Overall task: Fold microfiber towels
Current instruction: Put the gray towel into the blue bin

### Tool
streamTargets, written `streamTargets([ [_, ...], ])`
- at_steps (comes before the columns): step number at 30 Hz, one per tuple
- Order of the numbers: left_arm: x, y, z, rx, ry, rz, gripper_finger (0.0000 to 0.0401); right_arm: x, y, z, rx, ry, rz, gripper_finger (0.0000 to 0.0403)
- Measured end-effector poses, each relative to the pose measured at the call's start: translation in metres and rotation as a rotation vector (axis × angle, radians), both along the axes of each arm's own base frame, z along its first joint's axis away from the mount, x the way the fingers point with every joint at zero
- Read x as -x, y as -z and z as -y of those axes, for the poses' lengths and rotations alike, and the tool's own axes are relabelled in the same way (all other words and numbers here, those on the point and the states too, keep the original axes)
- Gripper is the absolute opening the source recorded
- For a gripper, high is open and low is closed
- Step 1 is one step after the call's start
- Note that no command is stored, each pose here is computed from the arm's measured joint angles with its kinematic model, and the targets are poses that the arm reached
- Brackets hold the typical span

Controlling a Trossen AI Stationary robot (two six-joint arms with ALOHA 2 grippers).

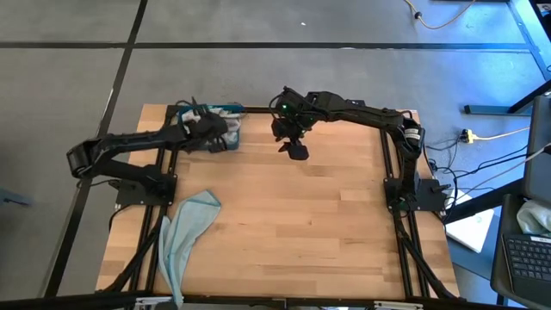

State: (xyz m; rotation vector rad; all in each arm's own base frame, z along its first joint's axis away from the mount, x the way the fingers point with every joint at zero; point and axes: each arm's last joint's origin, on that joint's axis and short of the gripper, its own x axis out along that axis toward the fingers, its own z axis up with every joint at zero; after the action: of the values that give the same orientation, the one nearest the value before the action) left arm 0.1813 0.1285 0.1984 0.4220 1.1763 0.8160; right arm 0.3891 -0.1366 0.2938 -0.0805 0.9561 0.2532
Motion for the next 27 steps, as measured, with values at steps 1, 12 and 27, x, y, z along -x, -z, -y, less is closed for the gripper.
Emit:
streamTargets([
  [1,0.001,-0.005,-0.002,-0.031,-0.016,0.036,0.0043,-0.001,0.000,0.000,0.003,0.000,0.007,0.0195],
  [12,0.015,-0.005,-0.026,-0.022,-0.143,0.103,0.0043,-0.001,0.000,-0.002,-0.003,-0.002,0.001,0.0195],
  [27,-0.034,0.003,-0.024,0.029,0.183,0.315,0.0043,-0.002,0.000,-0.010,-0.054,-0.078,0.015,0.0195],
])
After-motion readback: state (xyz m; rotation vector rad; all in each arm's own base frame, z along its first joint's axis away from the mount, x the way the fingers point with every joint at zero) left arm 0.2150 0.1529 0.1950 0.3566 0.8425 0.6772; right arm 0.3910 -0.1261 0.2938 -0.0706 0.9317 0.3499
